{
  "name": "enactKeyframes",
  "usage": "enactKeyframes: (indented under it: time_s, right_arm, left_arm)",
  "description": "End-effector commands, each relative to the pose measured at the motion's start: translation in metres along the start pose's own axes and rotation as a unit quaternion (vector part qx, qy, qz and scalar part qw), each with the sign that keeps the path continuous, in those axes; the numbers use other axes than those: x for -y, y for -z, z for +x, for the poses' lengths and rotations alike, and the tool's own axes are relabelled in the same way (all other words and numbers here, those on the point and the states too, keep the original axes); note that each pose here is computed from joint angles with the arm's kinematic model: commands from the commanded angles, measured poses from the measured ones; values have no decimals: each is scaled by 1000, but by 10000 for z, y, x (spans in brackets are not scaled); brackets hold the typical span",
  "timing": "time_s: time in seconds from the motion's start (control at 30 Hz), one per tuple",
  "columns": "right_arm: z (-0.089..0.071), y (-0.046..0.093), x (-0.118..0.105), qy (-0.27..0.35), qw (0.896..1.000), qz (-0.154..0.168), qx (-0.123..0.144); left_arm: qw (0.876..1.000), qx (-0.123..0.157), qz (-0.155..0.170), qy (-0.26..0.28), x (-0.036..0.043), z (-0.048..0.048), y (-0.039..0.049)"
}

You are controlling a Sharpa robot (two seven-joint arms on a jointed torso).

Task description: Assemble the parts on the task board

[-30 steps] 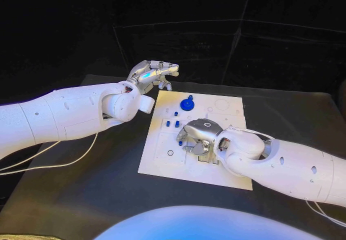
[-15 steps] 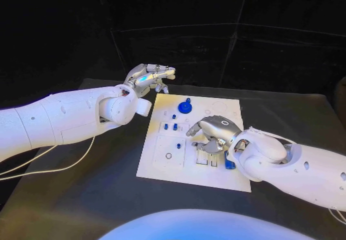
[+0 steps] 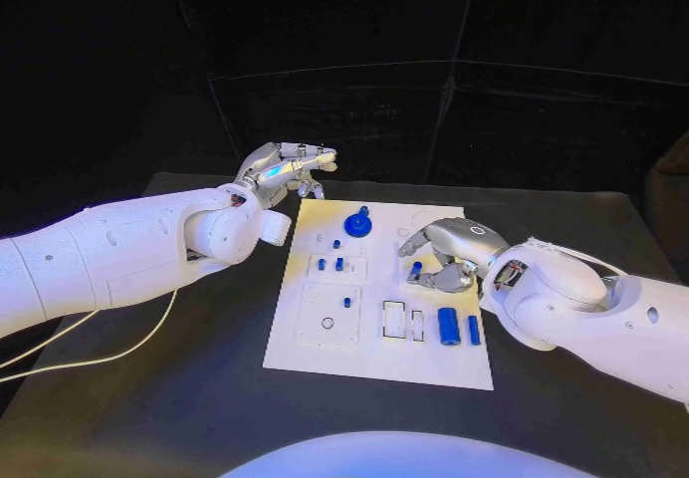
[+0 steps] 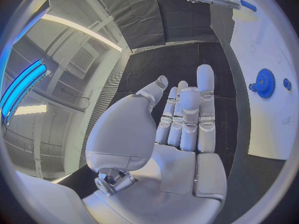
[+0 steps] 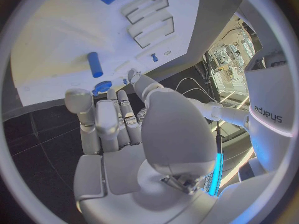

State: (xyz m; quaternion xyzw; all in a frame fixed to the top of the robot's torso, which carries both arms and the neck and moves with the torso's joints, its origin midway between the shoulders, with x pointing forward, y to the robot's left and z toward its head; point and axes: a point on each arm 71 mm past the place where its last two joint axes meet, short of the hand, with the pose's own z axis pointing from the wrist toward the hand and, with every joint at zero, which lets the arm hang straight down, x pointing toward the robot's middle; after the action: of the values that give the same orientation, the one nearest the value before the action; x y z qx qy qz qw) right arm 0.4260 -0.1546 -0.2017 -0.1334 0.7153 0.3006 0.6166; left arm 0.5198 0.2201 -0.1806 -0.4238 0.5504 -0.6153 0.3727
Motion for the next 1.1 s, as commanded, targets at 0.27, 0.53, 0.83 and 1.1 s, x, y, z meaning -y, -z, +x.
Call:
enactKeyframes:
  time_s: [0.27,0.53,0.83,1.1]
  right_arm:
    - [45,-32,126,46,997,45,-51]
    - [72,-76,134,52,995,49,-62]
    - [71,-96,119,51,996,44,-57]
    - [69,-116,101,49,997,39,-51]
  left_arm:
    - [1000,-7,0,5,-5,20,-8]
    - [1000,-8,-2,5,-10,18,-8]
    - [1000,-8,-3,5,-12,15,-8]
    - [1000,-9,-4,5,-14,18,-9]
